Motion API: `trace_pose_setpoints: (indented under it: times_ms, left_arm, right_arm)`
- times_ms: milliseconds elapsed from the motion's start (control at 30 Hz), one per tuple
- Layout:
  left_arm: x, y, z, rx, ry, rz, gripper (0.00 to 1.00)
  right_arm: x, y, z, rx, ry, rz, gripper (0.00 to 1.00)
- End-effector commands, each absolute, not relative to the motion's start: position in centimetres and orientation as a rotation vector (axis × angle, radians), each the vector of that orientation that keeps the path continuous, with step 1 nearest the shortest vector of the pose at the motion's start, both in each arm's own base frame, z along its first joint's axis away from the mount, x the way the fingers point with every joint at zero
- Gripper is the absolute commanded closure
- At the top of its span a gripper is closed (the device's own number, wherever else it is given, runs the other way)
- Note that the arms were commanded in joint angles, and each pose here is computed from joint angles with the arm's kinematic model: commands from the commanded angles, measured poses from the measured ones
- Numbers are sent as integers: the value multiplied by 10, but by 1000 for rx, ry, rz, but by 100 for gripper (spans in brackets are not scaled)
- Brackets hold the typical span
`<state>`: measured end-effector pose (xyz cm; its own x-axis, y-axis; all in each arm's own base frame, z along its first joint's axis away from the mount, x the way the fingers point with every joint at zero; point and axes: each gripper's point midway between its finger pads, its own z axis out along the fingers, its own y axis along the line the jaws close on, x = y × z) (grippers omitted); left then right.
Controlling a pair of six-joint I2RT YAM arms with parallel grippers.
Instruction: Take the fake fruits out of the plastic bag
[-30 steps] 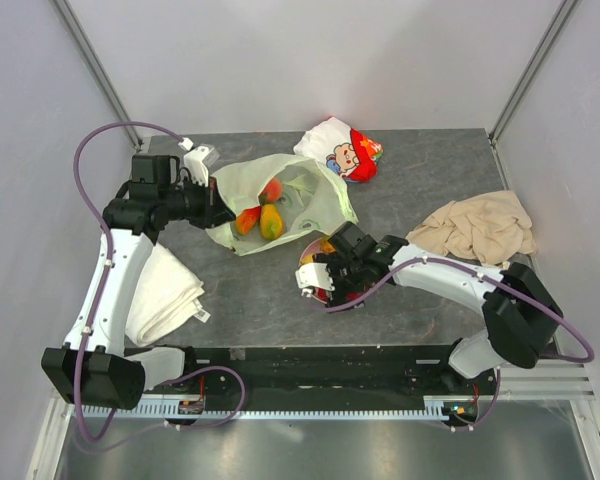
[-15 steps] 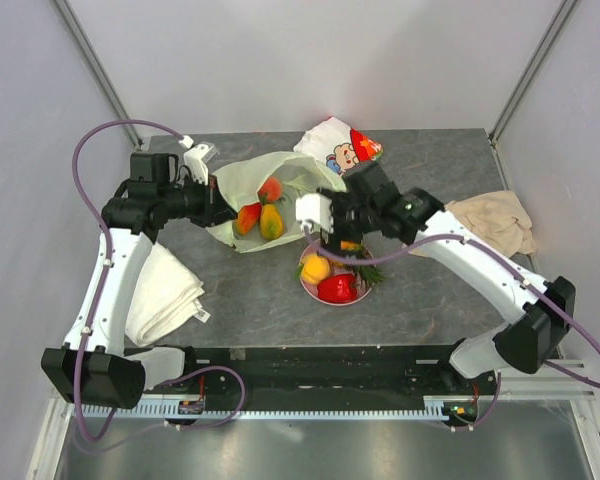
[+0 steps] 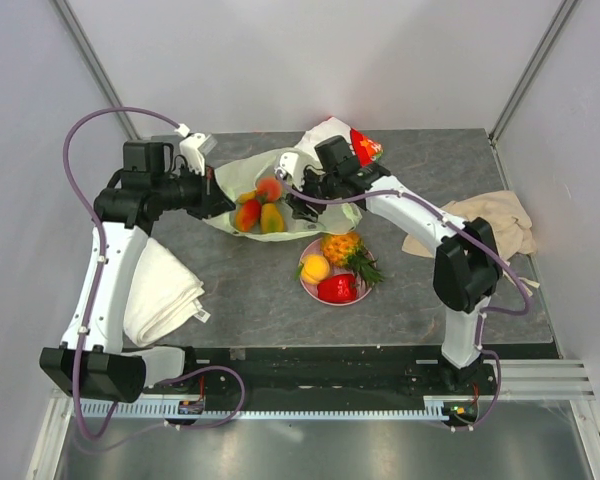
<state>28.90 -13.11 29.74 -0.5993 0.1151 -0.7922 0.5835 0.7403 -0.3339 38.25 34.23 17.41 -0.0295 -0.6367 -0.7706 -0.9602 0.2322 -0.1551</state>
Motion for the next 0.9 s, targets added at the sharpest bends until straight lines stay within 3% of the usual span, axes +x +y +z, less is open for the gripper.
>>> trace_pose_setpoints:
  times_ms: [0, 100, 233, 333, 600, 867]
  left_arm:
    - [291, -123, 277, 556, 2209, -700, 98]
    - [290, -121, 269, 528, 2230, -692, 98]
    - [292, -123, 265, 504, 2209, -705, 98]
    - [289, -129, 262, 493, 2209, -757, 98]
    - [282, -122, 268, 523, 2192, -696, 98]
    - [277, -127, 264, 552, 2215, -755, 98]
  right_arm:
    - [408, 378, 197, -1288, 1681, 655, 36]
    - [437, 391, 189, -1151, 1760, 655, 29]
    - [467, 405, 169, -929, 1908, 693, 9]
    - [490, 414, 149, -858, 1968, 666, 4]
    - [528, 423, 114, -778, 2009, 585, 2]
    - [534, 431, 124, -780, 1978, 596, 2]
